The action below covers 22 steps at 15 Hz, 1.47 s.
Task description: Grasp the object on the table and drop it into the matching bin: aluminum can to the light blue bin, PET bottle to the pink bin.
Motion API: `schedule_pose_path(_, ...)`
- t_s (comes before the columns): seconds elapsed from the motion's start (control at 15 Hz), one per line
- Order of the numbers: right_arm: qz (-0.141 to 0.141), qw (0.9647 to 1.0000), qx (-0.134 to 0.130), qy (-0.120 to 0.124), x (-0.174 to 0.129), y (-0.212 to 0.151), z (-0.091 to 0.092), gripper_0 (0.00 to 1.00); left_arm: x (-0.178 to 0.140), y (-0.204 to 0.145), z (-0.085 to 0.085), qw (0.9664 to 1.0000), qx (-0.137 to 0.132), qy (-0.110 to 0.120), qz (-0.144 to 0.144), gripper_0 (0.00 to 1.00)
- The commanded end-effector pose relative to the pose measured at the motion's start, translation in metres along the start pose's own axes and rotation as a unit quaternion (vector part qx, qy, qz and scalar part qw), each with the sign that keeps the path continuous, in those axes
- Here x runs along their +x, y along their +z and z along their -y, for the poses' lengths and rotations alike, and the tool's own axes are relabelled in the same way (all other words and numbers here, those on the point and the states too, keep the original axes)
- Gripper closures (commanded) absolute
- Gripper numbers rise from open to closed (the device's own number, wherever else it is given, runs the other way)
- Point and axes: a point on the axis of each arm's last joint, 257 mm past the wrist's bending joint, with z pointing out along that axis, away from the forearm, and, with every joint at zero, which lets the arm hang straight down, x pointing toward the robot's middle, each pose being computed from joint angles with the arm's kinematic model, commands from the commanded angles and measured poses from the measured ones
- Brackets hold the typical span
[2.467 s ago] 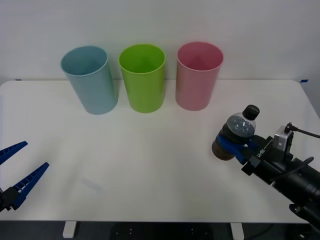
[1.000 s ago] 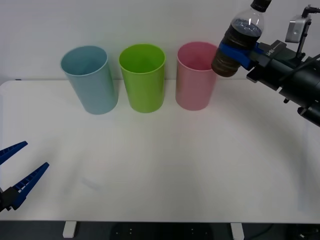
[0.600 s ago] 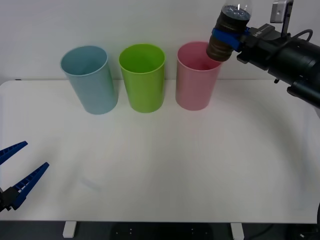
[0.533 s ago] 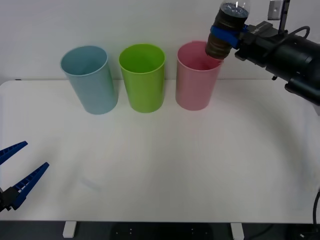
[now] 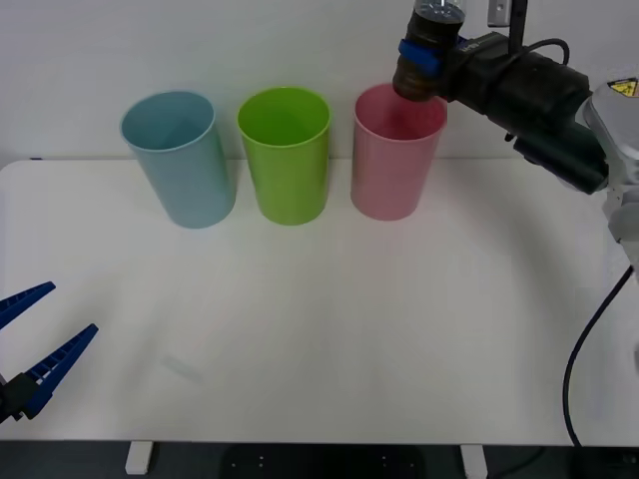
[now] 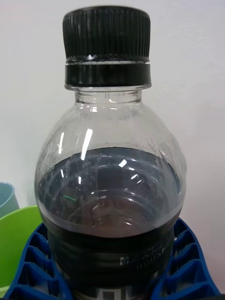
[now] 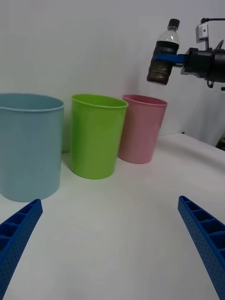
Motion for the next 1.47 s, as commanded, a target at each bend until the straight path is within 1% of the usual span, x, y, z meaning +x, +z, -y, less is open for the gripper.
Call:
schedule_pose_path(0.07,-0.004,0.9998,0.021,-0.004,0.007,0.014,0.004,1.0,0.0,0.0,0.0,1.0,0.0,0.0,0.0,0.0)
schedule_pose_path(0.13,-0.005,0.9995,0.03,-0.008,0.01,0.018,0.005,1.0,0.0,0.0,0.0,1.0,0.0,0.0,0.0,0.0)
schedule_pose_path(0.2,-0.005,0.9993,0.037,-0.006,0.012,0.021,0.006,1.0,0.0,0.0,0.0,1.0,0.0,0.0,0.0,0.0)
schedule_pose_path(0.47,-0.004,0.998,0.061,-0.017,0.018,0.029,0.007,0.98,0.0,0.0,0.0,1.0,0.0,0.0,0.0,0.0)
schedule_pose_path(0.67,-0.005,0.9979,0.062,-0.021,0.019,0.029,0.006,0.95,0.0,0.0,0.0,1.0,0.0,0.0,0.0,0.0)
schedule_pose_path(0.8,-0.005,0.9978,0.062,-0.023,0.019,0.029,0.007,0.87,0.0,0.0,0.0,1.0,0.0,0.0,0.0,0.0)
schedule_pose_path(0.87,-0.004,0.9977,0.062,-0.026,0.018,0.029,0.007,0.69,0.0,0.0,0.0,1.0,0.0,0.0,0.0,0.0)
schedule_pose_path(0.93,-0.005,0.9977,0.061,-0.03,0.018,0.029,0.006,0.29,0.0,0.0,0.0,1.0,0.0,0.0,0.0,0.0)
schedule_pose_path(1.0,-0.006,0.9977,0.059,-0.035,0.018,0.029,0.005,0.0,0.0,0.0,0.0,1.0,0.0,0.0,0.0,0.0)
schedule_pose_path(1.13,-0.005,0.9976,0.057,-0.039,0.018,0.029,0.005,0.0,0.0,0.0,0.0,1.0,0.0,0.0,0.0,0.0)
schedule_pose_path(1.27,-0.004,0.9978,0.054,-0.038,0.017,0.029,0.004,0.0,0.0,0.0,0.0,1.0,0.0,0.0,0.0,0.0)
schedule_pose_path(1.47,0.004,0.9987,0.043,-0.026,0.013,0.027,-0.001,0.0,0.0,0.0,0.0,1.0,0.0,0.0,0.0,0.0)
